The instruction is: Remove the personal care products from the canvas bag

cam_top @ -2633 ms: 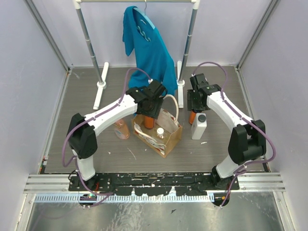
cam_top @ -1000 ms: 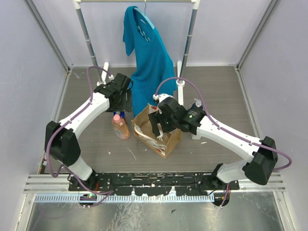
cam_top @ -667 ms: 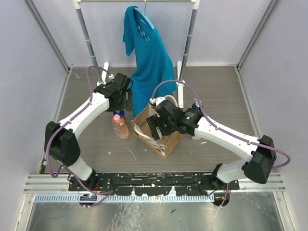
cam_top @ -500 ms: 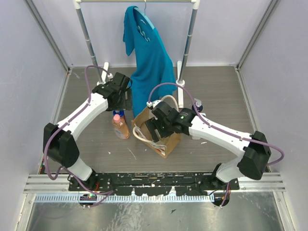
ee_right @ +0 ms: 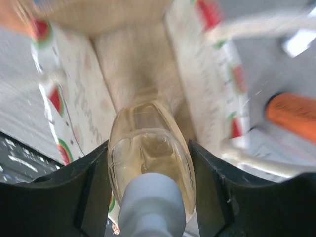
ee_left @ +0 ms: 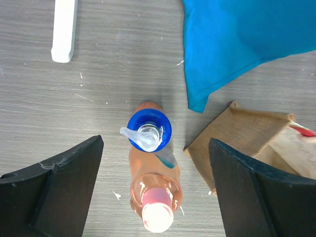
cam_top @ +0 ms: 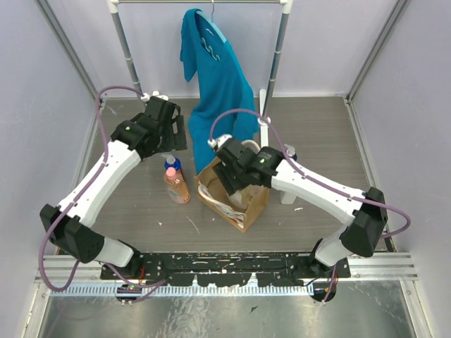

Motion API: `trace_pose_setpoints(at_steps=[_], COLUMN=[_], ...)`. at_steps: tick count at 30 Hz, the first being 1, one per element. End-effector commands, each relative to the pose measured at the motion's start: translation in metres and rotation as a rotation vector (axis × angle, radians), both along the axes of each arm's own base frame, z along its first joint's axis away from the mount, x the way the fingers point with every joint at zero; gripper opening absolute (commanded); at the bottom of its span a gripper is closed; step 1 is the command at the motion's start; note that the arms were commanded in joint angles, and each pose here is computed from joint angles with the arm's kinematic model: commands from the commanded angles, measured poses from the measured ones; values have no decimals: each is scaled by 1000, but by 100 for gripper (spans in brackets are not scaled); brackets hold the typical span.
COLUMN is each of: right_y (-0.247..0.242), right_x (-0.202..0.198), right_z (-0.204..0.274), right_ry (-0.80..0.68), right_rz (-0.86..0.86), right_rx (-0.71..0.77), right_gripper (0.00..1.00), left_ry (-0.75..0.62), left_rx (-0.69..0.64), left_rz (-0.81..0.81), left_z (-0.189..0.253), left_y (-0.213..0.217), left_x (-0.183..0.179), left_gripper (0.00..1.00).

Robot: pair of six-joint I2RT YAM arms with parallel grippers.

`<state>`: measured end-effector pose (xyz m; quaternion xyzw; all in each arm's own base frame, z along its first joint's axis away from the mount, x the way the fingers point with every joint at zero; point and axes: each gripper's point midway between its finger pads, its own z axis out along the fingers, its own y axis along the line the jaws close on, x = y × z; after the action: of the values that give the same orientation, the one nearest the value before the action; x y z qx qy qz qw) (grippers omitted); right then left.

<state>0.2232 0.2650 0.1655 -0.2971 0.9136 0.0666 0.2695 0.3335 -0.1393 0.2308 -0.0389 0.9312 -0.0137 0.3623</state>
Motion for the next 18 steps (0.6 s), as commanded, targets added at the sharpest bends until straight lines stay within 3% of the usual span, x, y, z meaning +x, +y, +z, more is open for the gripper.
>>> trace_pose_setpoints(at_steps=[1,5,9,14,18], right_y=[-7,-38,-71,-94,-101], right_x=[48,54,66,99,126], right_z=[179,239,269,263,229], right_ry=[-439,-581,-698,-695,-635], right_rz=[-143,-258,-377,-446,-461], right_rx=[292,330,313,313,303], right_gripper=[15,14,15,15,15], left_ry=[-93,-117,-131,-131,-127], left_rx=[-9,-23,-32,-47,-40], left_rz=[13,14,14,4,0], left_z=[39,50,53,51,48], left_y=[11,14,16,12,13], left_x=[-6,-11,-14,-14,-16], left_gripper=[95,96,96,96,96])
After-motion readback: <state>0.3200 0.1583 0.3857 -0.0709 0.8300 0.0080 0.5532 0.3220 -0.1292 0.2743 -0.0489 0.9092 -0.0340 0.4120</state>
